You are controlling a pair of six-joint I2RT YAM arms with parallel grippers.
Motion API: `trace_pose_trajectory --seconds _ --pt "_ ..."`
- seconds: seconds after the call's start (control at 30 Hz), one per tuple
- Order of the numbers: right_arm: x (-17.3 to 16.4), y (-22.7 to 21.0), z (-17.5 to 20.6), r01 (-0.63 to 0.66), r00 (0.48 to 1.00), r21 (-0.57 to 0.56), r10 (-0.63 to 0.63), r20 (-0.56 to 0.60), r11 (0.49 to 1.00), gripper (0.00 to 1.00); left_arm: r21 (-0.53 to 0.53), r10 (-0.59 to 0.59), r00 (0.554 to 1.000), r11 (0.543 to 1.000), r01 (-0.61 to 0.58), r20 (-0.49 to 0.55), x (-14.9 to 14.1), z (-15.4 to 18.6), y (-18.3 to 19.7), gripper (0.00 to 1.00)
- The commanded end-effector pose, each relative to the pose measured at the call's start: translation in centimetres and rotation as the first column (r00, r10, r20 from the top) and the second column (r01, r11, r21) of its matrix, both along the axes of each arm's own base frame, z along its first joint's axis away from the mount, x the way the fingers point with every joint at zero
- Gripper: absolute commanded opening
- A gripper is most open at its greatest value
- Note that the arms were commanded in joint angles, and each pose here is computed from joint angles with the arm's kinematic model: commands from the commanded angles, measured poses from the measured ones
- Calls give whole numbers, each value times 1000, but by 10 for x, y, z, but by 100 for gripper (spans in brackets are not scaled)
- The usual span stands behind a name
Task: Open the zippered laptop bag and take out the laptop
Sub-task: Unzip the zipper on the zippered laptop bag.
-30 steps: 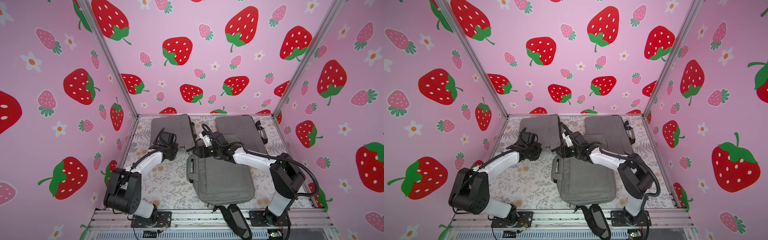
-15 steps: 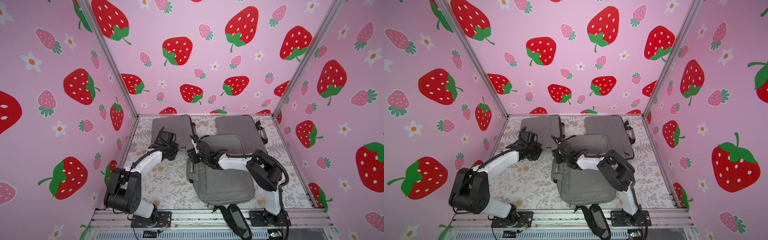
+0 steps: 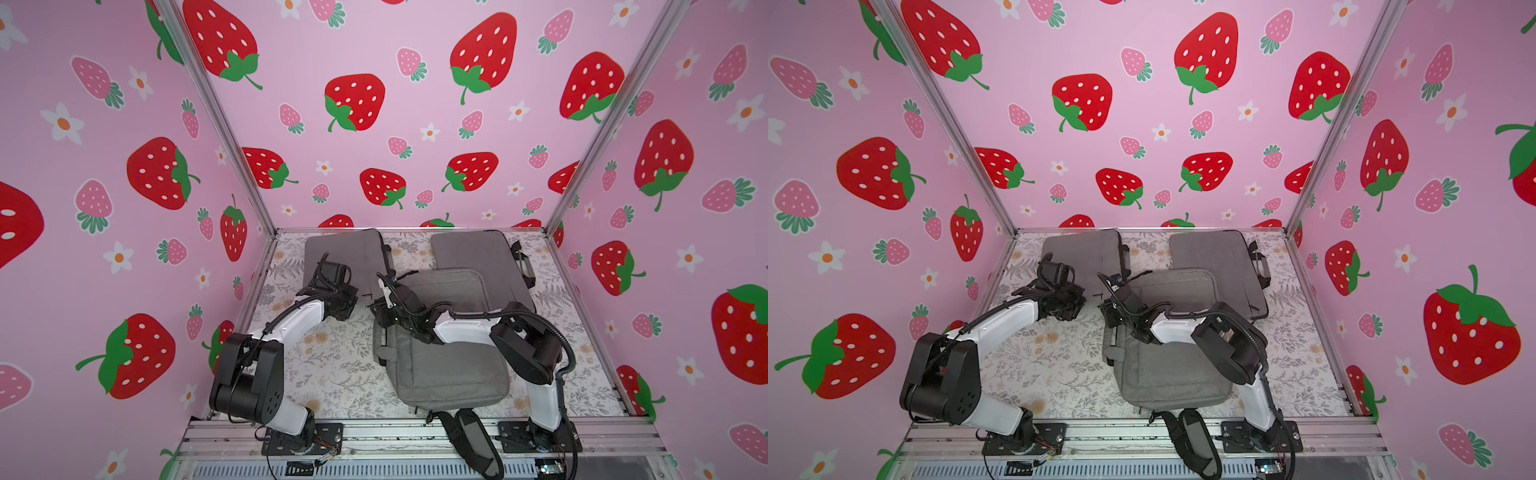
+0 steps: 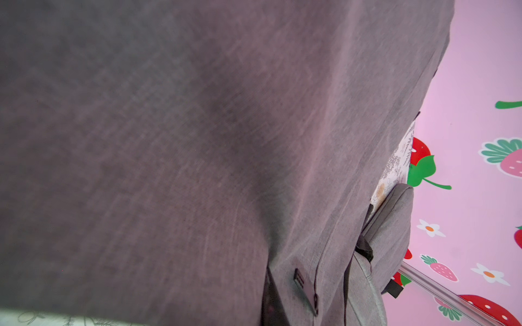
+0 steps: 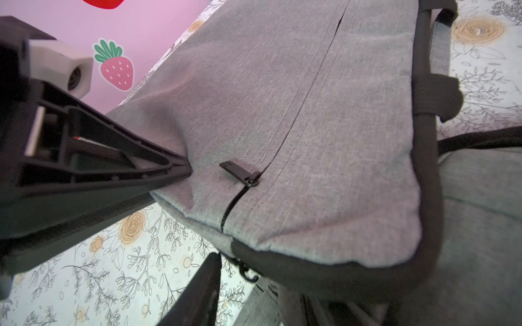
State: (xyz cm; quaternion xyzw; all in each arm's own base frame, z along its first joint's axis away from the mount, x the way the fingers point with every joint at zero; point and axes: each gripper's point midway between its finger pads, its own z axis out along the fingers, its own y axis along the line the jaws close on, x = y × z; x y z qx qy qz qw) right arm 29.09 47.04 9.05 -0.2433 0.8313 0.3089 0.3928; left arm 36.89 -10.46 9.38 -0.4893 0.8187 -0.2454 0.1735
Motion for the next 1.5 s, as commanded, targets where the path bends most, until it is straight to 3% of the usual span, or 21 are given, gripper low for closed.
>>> trace_pose_trajectory --seconds 0.0,0.43,0.7,0.83,1.03,1.47 --pt "-18 2 8 -34 999 42 34 3 999 49 -42 -66 996 997 69 63 13 25 -14 0" --pt "4 5 8 73 997 20 -73 3 997 48 -50 -77 995 996 80 59 7 24 -15 0" --pt "11 -2 -5 127 992 -31 -127 -11 991 38 -57 -87 994 994 91 67 9 27 -17 0" --pt "15 -2 0 131 991 -27 -131 2 991 28 -57 -91 993 994 95 68 9 28 -18 0" --pt "12 -4 4 112 994 -29 -112 13 993 0 -43 -95 993 994 98 64 9 27 -16 0" --pt "9 -57 5 163 987 -172 -159 38 972 0 35 -98 994 995 96 45 4 34 22 0"
